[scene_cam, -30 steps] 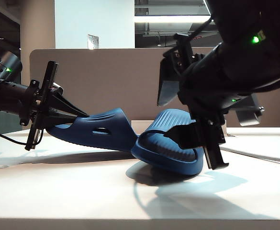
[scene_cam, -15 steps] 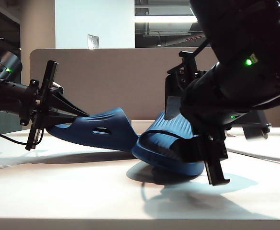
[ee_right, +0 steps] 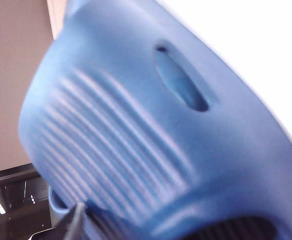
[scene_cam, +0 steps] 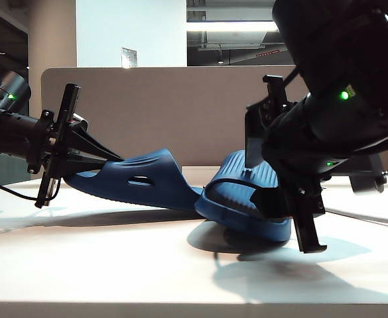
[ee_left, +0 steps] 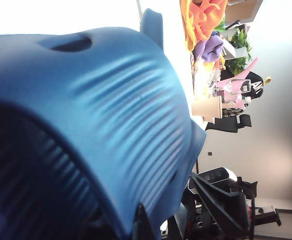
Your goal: Interlock the pair of blue slippers on the table with their fronts facing up.
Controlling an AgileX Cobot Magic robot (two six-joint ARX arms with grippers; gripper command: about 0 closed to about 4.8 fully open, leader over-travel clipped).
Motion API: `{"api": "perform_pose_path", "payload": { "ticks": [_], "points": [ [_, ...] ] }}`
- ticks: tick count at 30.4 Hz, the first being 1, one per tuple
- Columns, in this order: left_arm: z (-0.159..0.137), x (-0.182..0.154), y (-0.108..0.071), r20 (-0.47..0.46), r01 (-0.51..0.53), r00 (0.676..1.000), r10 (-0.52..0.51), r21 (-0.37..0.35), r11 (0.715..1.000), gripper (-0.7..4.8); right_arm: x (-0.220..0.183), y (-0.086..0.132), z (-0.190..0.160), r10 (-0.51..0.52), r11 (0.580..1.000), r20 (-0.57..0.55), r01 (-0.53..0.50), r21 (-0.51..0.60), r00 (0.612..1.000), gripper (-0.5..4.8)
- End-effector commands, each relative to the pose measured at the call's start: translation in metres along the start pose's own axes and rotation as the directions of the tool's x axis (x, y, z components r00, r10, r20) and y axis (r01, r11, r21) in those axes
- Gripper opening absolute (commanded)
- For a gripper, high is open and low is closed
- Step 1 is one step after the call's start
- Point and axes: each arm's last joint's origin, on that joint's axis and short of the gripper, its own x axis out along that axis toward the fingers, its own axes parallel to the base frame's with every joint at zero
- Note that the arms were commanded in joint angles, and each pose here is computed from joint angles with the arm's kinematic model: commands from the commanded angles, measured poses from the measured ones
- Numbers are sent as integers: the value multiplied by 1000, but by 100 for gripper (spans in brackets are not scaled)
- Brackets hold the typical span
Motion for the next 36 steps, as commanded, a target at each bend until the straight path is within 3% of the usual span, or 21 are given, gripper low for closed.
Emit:
{"api": "perform_pose_path", "payload": {
  "ticks": [1, 10, 13, 17, 27, 30, 36],
  "points": [
    [0, 0, -3, -11, 18, 1000, -18, 20, 1000, -6, 2, 0, 0, 5, 1000, 6, -5, 7, 1000, 139],
    [-1, 0, -2, -15, 14, 1000, -14, 24, 1000, -6, 5, -5, 1, -11, 1000, 15, 12, -12, 1000, 101],
    [-1, 0, -2, -15, 14, 1000, -14, 24, 1000, -6, 5, -5, 1, -10, 1000, 15, 10, -21, 1000, 35],
    [-1, 0, -2, -14, 14, 1000, -13, 24, 1000, -6, 5, -2, 0, 15, 998, 7, -14, -66, 1000, 8],
    [-1, -1, -2, -20, 23, 1000, -22, 26, 999, -6, 4, 5, -1, 74, 974, -24, -77, -214, 997, -1],
    [-1, -1, -2, -18, 22, 1000, -22, 35, 999, -6, 3, 6, -2, 74, 948, -46, -85, -307, 996, -1],
    [1, -6, -1, -3, 17, 1000, -17, 47, 999, -6, -2, 21, 5, 117, 829, -115, -161, -535, 986, -1]
  ]
}}
